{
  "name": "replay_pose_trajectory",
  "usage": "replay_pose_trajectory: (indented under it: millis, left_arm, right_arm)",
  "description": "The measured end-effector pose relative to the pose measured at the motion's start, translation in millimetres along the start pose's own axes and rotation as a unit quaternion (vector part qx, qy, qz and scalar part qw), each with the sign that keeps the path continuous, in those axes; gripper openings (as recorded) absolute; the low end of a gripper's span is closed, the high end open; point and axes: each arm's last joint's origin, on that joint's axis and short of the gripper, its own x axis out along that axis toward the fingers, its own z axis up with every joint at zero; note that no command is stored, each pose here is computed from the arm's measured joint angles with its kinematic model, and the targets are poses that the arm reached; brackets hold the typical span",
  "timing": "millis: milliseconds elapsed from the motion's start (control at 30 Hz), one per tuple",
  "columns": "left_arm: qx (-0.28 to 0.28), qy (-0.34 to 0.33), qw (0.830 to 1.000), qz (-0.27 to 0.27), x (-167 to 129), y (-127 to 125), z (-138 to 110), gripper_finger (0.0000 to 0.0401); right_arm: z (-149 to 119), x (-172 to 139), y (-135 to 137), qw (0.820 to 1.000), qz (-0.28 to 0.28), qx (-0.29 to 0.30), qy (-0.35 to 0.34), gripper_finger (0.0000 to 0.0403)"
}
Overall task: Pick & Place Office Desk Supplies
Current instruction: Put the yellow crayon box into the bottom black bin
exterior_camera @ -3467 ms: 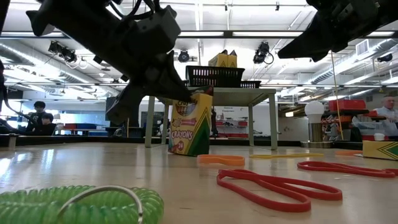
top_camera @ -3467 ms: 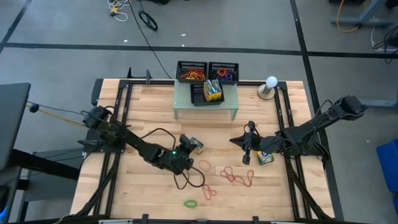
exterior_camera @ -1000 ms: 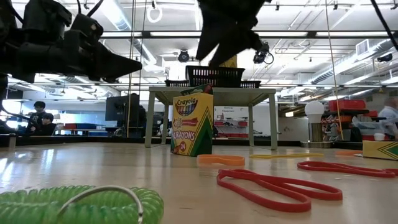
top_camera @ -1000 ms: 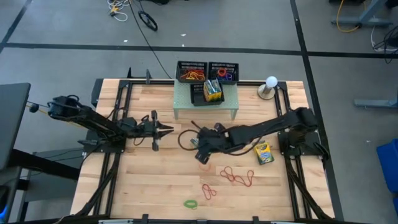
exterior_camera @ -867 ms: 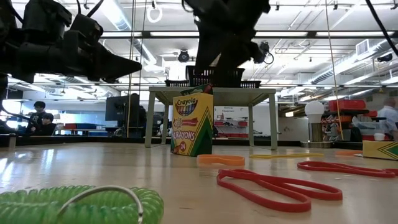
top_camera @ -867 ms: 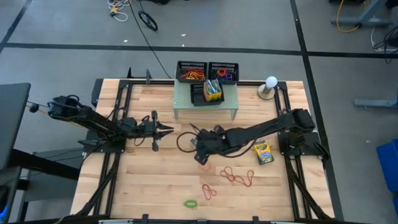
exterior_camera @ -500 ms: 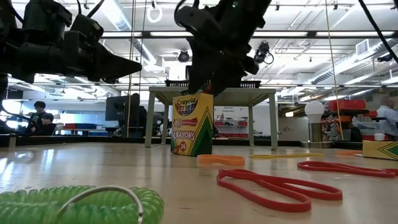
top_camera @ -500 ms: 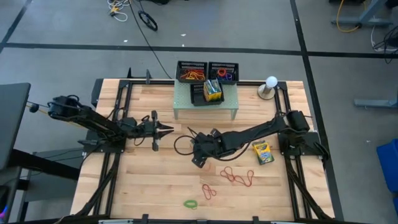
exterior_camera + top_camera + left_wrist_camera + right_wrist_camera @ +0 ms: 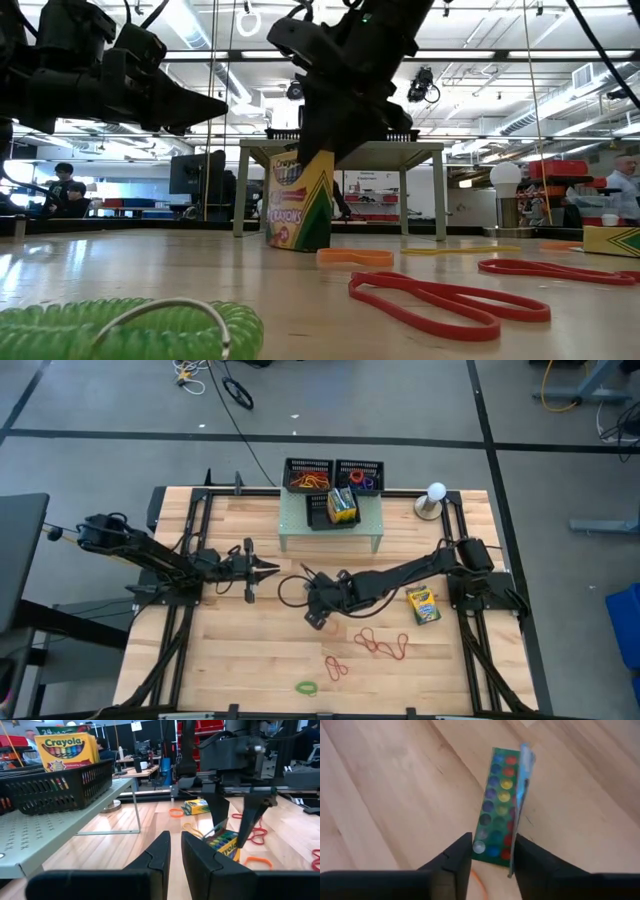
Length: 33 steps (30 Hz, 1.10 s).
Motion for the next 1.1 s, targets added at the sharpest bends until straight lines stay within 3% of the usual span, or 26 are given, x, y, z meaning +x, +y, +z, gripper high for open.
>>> replay_pose_trajectory:
  millis: [133,333,600,800,1100]
  left_arm:
    - [0.000,0.001,1.000,0.000,0.0,-0.1,-0.1,0.0051]
    - [-0.001,0.002,1.000,0.000,0.0,-0.1,-0.4,0.0051]
    - [0.000,0.013,1.000,0.007,0.0,0.2,-2.3,0.0051]
    - [0.000,0.013,1.000,0.008,0.0,0.4,-2.4,0.0051]
    - [0.003,0.013,1.000,0.008,0.0,0.3,-2.4,0.0051]
  right_arm:
    - [4.8,-1.1,-3.1,1.000,0.004,0.022,-0.003,0.0105]
    - [26.4,-25.4,-3.3,0.998,0.025,0.048,-0.028,0.0115]
    - [94.4,-117.0,-8.5,0.992,0.016,0.069,-0.104,0.0119]
    - [139.2,-173.8,-50.2,0.979,-0.031,0.123,-0.162,0.0120]
    - [159.1,-159.3,-105.0,0.971,-0.111,0.167,-0.131,0.0120]
